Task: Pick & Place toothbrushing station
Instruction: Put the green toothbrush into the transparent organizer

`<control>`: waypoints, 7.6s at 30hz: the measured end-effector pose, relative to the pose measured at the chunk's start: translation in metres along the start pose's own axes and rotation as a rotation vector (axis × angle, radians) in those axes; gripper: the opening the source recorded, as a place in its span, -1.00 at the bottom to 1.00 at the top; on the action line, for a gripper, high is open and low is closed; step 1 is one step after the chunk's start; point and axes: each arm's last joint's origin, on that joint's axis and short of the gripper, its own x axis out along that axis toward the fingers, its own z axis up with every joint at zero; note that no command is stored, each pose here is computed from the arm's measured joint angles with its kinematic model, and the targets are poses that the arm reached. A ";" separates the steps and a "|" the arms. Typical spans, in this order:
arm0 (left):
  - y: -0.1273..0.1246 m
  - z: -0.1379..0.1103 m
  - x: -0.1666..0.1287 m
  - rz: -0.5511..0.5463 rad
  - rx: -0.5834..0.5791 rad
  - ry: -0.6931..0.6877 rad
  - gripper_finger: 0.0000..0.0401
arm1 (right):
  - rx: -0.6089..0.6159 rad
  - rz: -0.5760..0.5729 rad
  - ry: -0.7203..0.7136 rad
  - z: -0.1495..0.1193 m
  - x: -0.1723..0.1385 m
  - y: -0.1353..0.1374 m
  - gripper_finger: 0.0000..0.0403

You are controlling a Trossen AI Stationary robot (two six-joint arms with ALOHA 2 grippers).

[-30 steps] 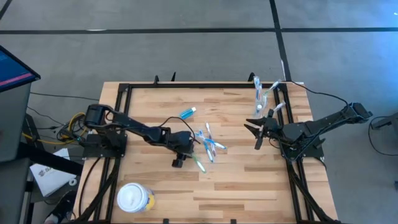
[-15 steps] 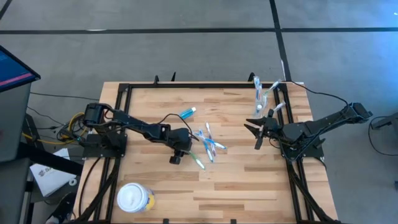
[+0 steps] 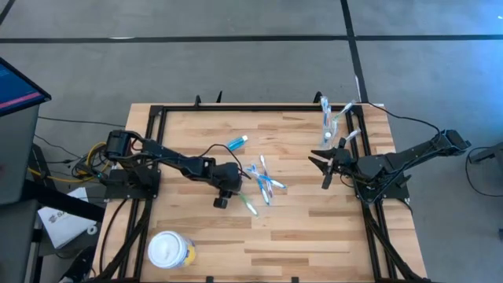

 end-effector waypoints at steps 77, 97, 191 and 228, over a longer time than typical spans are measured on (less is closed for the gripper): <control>0.056 0.071 -0.035 -0.324 -0.835 -0.202 -0.98 | -0.833 0.184 0.545 -0.001 0.127 0.146 -0.46; 0.056 0.076 -0.037 -0.405 -0.828 -0.233 -0.97 | -0.833 0.170 0.545 0.001 0.132 0.143 -0.46; 0.012 0.061 -0.098 0.006 -0.471 -0.790 -0.96 | -0.102 -0.292 0.123 -0.012 0.015 0.001 -0.97; 0.010 0.050 -0.092 0.020 -0.448 -0.839 -0.97 | -0.006 -0.100 -0.119 -0.039 -0.017 -0.065 -0.97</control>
